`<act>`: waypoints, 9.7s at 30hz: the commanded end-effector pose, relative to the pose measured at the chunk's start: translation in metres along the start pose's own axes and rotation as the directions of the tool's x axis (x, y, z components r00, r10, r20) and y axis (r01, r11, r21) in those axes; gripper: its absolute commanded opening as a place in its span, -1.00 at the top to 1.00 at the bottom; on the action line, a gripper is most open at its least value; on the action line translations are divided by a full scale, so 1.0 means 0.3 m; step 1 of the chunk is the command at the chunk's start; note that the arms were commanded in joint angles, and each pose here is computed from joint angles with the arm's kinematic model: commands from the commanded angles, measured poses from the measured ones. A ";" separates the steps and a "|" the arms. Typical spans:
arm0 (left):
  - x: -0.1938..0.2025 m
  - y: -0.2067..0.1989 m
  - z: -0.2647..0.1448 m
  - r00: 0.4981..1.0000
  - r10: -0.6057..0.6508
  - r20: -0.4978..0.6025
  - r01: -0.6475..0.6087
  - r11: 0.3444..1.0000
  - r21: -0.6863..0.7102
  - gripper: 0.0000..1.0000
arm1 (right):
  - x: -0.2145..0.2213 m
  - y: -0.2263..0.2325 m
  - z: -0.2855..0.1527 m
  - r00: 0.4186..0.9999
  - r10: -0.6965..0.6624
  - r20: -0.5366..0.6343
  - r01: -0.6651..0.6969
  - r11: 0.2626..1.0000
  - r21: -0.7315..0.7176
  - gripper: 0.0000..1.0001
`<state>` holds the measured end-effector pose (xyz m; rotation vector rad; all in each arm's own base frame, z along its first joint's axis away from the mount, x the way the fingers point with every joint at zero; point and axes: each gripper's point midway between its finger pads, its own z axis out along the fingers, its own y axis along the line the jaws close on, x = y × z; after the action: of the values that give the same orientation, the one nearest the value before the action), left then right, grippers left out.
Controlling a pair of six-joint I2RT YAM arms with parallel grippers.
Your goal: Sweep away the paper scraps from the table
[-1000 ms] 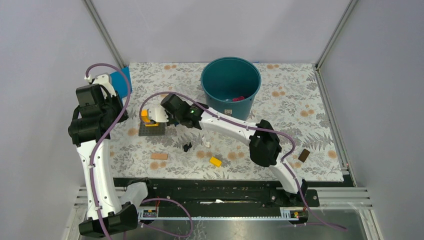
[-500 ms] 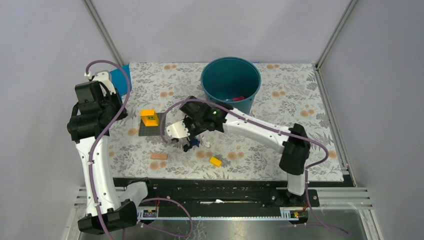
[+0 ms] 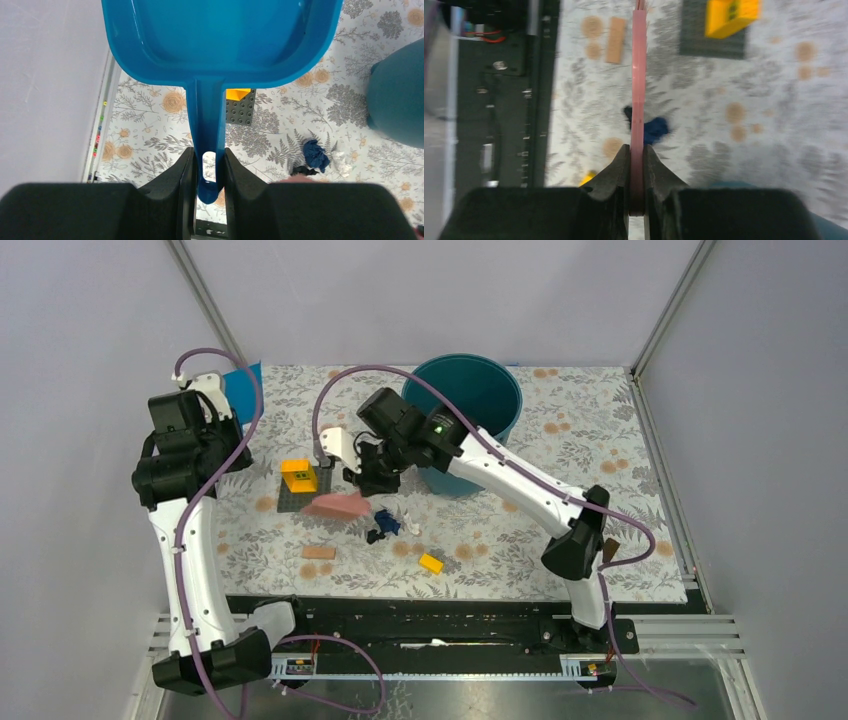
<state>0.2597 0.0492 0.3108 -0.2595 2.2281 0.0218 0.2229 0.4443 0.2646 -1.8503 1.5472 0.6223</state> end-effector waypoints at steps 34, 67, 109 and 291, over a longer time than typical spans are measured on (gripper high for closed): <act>0.302 0.191 -0.042 -0.023 0.996 -0.088 -0.893 0.019 0.449 1.00 | 0.255 -0.113 -0.084 0.840 0.536 -0.080 -0.488 0.813 0.317 1.00; 0.564 -0.261 0.252 0.018 1.000 0.001 -0.860 0.016 0.509 1.00 | 0.447 -0.077 -0.040 0.644 0.764 -0.049 -0.527 0.489 0.695 1.00; 0.776 -0.426 0.403 0.188 0.982 0.004 -0.806 0.151 0.573 1.00 | 0.279 -0.019 0.105 0.679 0.731 -0.066 -0.655 0.645 0.393 1.00; 0.134 -0.436 0.283 0.884 0.442 -0.152 -0.415 0.892 0.179 1.00 | 1.162 0.128 -0.670 0.742 0.619 -0.256 -0.284 0.637 0.717 1.00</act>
<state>0.3583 -0.0521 0.2546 0.4098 2.3376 0.3342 0.2736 0.0379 0.1607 -0.9503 2.3315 -0.2717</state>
